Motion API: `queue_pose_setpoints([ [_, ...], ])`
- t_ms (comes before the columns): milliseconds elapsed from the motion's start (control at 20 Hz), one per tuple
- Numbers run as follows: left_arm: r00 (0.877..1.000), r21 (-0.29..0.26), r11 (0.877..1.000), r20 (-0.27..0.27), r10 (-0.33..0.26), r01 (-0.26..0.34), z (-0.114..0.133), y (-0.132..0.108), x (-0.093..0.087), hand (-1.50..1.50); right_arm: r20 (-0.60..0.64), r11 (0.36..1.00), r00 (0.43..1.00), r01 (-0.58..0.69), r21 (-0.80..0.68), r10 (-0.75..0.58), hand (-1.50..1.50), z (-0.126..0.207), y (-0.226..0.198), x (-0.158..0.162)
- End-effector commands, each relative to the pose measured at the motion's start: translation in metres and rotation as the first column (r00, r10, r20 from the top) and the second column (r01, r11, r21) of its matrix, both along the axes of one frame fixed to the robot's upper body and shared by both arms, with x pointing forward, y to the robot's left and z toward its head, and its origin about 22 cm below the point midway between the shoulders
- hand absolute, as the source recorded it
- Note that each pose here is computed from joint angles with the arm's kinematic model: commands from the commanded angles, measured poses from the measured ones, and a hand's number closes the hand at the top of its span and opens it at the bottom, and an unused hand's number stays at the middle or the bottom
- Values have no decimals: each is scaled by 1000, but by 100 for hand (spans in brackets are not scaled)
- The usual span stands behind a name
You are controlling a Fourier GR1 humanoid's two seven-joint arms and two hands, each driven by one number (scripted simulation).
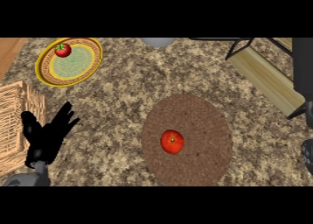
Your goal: Pick the bell pepper from the placemat and place it in the tiered shelf
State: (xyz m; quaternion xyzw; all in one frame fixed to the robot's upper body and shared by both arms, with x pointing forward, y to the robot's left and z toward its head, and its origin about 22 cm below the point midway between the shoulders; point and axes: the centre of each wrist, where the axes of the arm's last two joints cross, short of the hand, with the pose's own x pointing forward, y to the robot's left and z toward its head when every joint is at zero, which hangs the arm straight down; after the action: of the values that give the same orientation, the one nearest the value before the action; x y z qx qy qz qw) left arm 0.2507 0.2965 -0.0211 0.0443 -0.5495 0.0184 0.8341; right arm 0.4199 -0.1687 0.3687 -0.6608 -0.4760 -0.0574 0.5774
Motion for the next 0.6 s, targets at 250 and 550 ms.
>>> queue_pose_setpoints([
  [250, 999, -12, 1000, -52, -9, 8, -11, -9, -6, 0, -86, 992, 994, 83, 99, -74, 150, 19, -73, 1],
  [550, 999, 16, 1000, -39, -16, 17, -5, -3, -10, 0, -196, 996, 980, 62, 63, -48, 150, -1, -111, 13],
])
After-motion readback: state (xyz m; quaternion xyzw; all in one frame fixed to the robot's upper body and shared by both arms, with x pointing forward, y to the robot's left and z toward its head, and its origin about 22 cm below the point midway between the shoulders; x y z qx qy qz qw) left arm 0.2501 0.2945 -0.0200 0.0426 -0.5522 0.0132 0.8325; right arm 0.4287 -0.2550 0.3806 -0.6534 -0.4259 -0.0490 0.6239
